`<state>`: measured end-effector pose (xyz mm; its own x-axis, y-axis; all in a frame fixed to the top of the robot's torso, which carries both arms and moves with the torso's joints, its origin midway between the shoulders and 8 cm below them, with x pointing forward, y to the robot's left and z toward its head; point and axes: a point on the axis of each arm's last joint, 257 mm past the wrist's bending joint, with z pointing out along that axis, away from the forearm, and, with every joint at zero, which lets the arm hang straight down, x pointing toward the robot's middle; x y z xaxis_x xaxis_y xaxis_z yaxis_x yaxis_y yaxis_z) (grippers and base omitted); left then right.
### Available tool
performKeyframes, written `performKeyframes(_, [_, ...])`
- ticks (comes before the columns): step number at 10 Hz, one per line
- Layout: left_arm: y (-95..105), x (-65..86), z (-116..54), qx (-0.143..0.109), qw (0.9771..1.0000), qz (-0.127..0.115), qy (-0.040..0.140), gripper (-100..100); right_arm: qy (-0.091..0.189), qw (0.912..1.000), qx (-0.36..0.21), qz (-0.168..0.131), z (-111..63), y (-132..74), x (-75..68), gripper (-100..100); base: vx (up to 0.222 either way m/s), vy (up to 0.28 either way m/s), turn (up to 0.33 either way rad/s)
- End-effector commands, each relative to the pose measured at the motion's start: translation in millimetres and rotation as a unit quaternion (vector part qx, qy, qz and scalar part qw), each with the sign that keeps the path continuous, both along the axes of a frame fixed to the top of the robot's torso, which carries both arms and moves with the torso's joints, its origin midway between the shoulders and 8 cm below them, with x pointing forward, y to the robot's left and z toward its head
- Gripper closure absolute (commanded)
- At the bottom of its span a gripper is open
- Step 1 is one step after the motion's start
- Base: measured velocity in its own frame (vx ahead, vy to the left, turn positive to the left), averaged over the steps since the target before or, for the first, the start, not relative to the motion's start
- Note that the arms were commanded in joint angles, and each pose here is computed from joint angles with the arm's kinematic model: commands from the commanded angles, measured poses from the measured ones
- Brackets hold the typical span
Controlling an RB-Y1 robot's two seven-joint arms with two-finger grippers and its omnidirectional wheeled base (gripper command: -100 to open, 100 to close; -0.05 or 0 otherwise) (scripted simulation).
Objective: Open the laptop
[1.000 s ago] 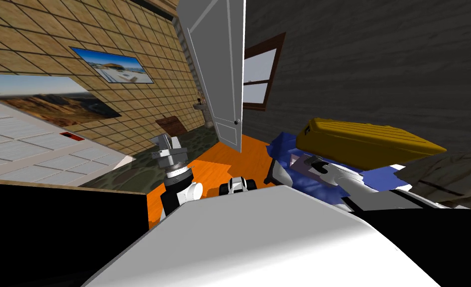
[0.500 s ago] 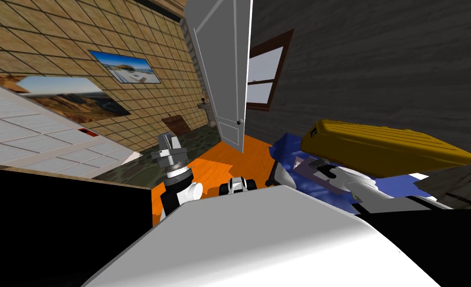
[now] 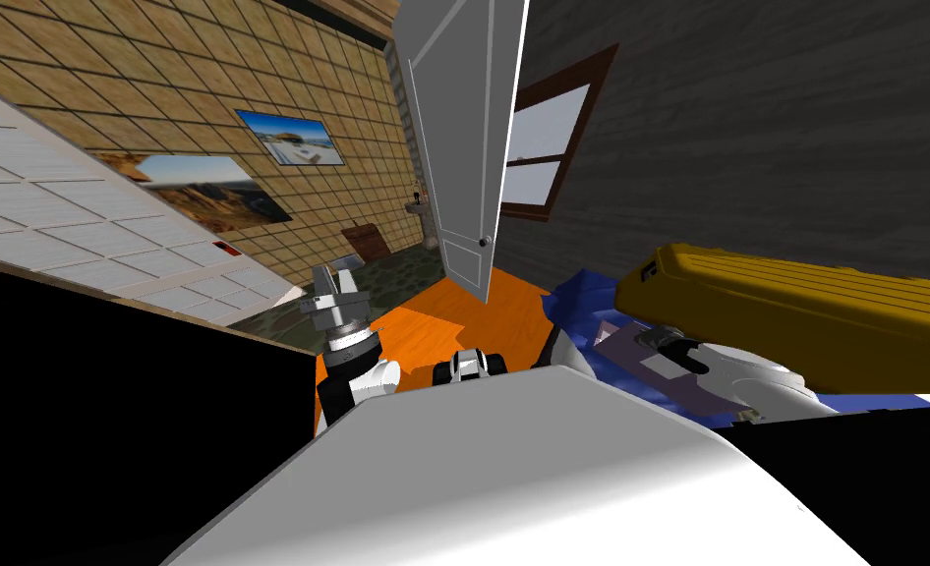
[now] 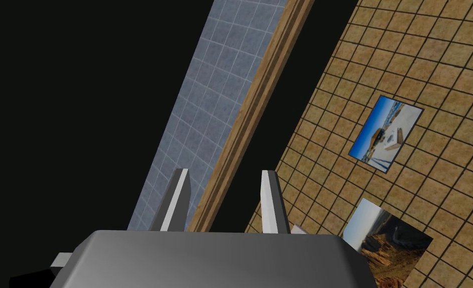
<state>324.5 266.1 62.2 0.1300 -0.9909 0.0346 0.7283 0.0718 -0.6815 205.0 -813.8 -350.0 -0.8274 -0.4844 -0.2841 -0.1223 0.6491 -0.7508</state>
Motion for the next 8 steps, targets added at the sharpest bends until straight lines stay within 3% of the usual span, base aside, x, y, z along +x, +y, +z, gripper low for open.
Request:
performKeyframes(1, [0.0, 0.0, 0.0, 0.0, 1.0, 0.0, 0.0, 0, -0.007, 0.9997, 0.015, -0.018, -2.7, -1, -10.6, 100, 0.006, -0.003, -0.041])
performKeyframes(2, [0.0, 0.0, 0.0, 0.0, 1.0, 0.0, 0.0, 0, -0.012, 0.9995, 0.02, -0.023, -2.7, -1, -10.6, 100, 0.0, 0.0, 0.0])
performKeyframes(3, [0.0, 0.0, 0.0, 0.0, 1.0, 0.0, 0.0, 0, 0.011, 0.9995, 0.017, -0.025, 4.4, -13, -39.2, 100, 0.022, -0.004, 0.332])
performKeyframes(4, [-0.1, 0.0, 0.0, 0.0, 1.0, 0.0, 0.0, 0, 0.013, 0.9988, 0.027, -0.04, 0.6, -14, -51.6, 100, 0.029, -0.021, 0.192])
performKeyframes(5, [0.0, 0.0, 0.0, 0.0, 1.0, 0.0, 0.0, 0, 0.005, 0.9982, 0.035, -0.049, 0.3, -14, -52.0, 100, 0.02, -0.014, -0.027])
performKeyframes(6, [0.0, 0.0, 0.0, 0.0, 1.0, 0.0, 0.0, 0, 0.024, 0.9976, 0.033, -0.056, 10.0, -25, -78.8, 100, 0.038, -0.011, 0.287])
performKeyframes(7, [0.0, 0.0, 0.0, 0.0, 1.0, 0.0, 0.0, 0, 0.034, 0.9965, 0.04, -0.065, 5.8, -25, -93.2, 100, 0.032, -0.021, 0.189])
performKeyframes(8, [0.0, 0.0, 0.0, 0.0, 1.0, 0.0, 0.0, 0, 0.035, 0.9964, 0.04, -0.065, 5.3, -25, -94.0, 100, 0.016, -0.013, -0.001])
